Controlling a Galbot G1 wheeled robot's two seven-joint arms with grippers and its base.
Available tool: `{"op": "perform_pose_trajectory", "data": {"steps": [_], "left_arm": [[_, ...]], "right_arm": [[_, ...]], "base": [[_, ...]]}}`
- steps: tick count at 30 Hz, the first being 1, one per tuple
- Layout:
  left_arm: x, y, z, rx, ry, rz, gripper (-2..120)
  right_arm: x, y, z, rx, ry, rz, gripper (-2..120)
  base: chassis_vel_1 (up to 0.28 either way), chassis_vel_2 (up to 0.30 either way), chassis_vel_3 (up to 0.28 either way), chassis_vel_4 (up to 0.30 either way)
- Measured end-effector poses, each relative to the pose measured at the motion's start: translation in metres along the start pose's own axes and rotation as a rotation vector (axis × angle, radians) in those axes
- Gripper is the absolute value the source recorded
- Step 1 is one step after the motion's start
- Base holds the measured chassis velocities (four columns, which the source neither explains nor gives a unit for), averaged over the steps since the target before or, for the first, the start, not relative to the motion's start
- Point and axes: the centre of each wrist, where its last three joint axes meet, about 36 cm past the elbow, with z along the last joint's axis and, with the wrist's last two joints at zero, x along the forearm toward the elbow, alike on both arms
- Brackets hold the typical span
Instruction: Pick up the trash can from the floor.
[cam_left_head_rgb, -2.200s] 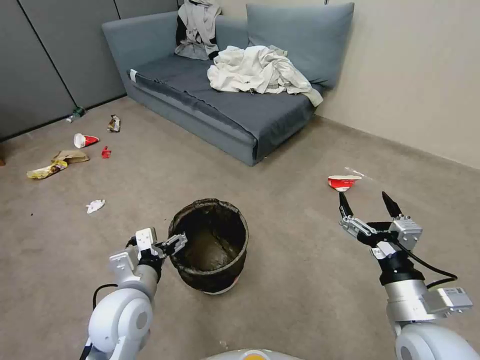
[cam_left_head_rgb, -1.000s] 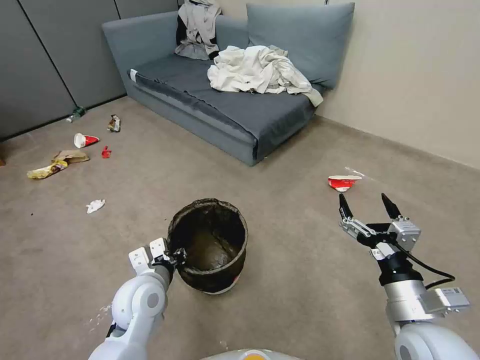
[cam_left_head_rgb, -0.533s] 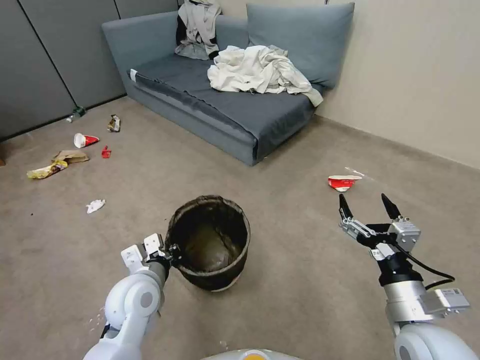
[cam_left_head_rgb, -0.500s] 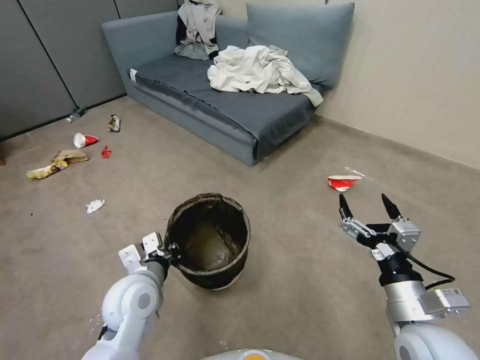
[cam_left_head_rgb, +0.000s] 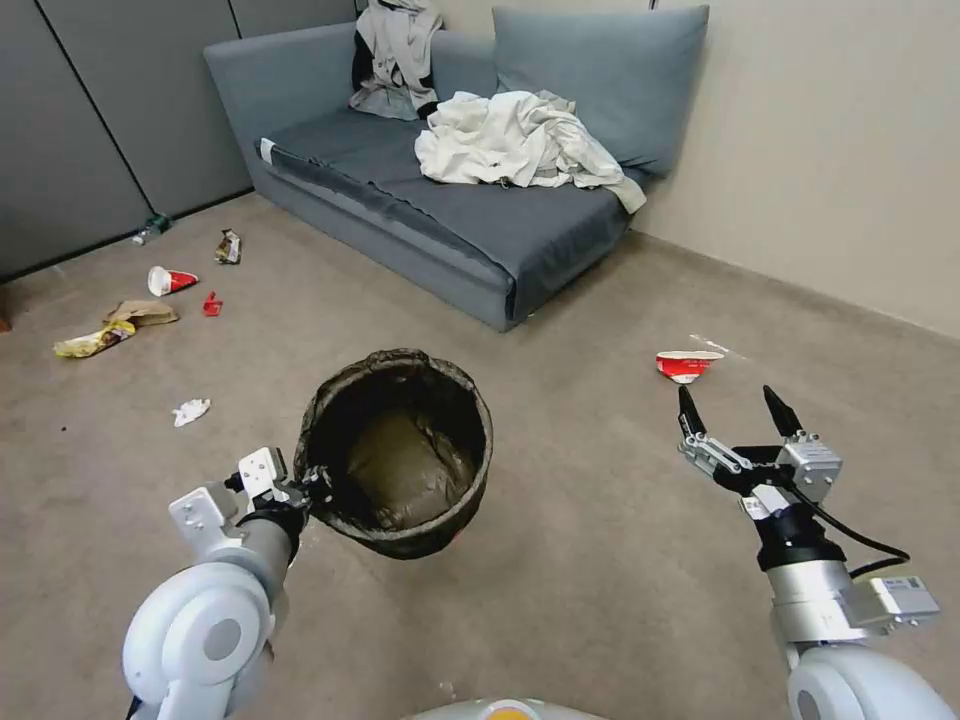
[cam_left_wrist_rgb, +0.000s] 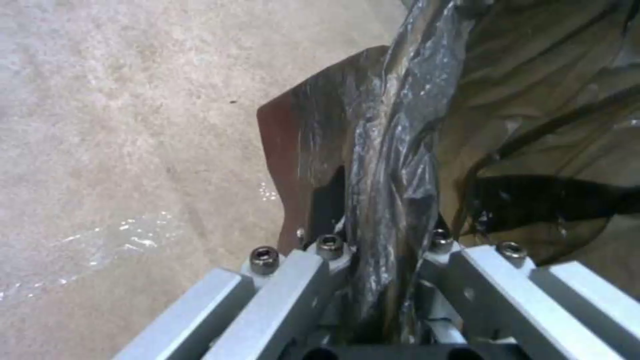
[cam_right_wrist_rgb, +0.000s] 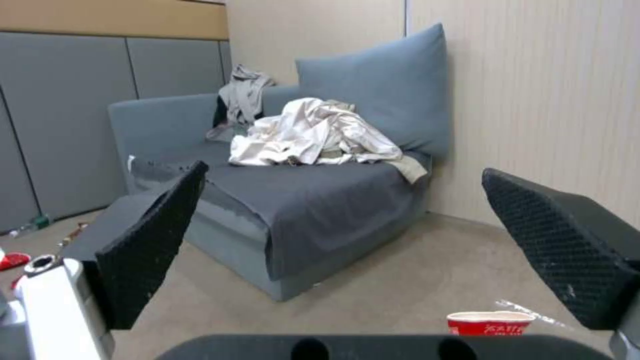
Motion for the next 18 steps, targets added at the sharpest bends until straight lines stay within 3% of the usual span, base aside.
{"op": "perform_pose_trajectory", "data": {"steps": [18], "left_arm": [[0.007,-0.0017,-0.0057,-0.003,-0.006,0.015,3]], "right_arm": [[0.0002,-0.0011,-0.0019,0.007,0.001,-0.004,100]], "base": [[0.0,0.0,0.0,0.0]]}}
